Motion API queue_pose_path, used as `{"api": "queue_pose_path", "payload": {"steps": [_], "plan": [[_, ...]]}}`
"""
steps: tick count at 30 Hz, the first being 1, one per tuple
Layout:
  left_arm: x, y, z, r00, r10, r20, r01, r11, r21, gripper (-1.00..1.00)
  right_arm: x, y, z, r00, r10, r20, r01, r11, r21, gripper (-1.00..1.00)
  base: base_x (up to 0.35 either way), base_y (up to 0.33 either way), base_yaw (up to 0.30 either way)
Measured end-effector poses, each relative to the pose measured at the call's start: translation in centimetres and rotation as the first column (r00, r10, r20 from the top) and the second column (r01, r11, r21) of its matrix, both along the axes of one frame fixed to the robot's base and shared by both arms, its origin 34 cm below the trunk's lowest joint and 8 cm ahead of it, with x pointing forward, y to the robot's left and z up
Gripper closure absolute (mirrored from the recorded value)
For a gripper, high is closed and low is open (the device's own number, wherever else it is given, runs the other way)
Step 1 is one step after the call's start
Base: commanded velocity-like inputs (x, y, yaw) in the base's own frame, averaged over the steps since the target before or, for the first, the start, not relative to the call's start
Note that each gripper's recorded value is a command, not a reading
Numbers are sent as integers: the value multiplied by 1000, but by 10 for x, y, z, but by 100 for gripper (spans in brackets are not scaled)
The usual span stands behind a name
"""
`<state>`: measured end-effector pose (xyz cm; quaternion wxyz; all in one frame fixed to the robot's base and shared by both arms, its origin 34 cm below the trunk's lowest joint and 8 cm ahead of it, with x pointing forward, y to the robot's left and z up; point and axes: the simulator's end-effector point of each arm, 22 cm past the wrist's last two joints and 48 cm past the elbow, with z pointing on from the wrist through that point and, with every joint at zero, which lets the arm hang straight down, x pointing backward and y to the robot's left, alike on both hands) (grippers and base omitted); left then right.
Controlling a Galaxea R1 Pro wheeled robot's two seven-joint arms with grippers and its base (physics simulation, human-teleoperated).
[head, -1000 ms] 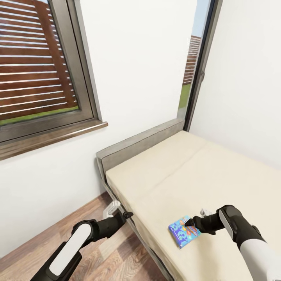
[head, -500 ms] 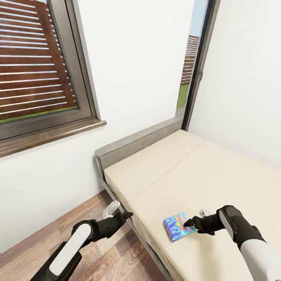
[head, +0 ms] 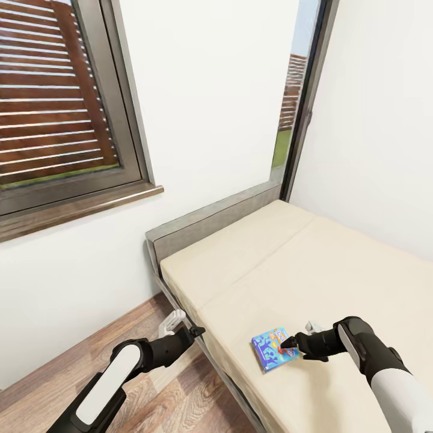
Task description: Put all the toys in the child's room - the three board games (two on the bed and one on the table), the two jigsaw puzzles on the table, and the tennis ball on the table - inside the toy box on the table in the child's room.
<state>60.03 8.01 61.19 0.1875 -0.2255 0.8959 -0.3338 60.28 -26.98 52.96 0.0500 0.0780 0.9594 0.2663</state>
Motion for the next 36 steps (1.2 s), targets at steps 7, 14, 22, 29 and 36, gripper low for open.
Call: {"api": "queue_pose_path", "payload": {"steps": [7,14,22,29,36], "plan": [[0,0,0,1000,0,0,0,1000,0,-100,0,3,1,1000,-1,-1,1,1000,12,-100,-1,-1,0],[0,0,0,1000,0,0,0,1000,0,-100,0,3,1,1000,0,0,0,1000,13,-100,0,0,0],[0,0,0,1000,1,0,-1,1000,-1,-100,0,2,1,1000,3,1,-3,1000,9,-100,0,0,50],[0,0,0,1000,1,0,-1,1000,-1,-100,-1,1,0,1000,7,0,-7,1000,0,-100,0,0,172],[0,-1,0,1000,1,0,-1,1000,-2,-100,-1,1,0,1000,9,-1,-9,1000,-3,-100,0,0,116]]}}
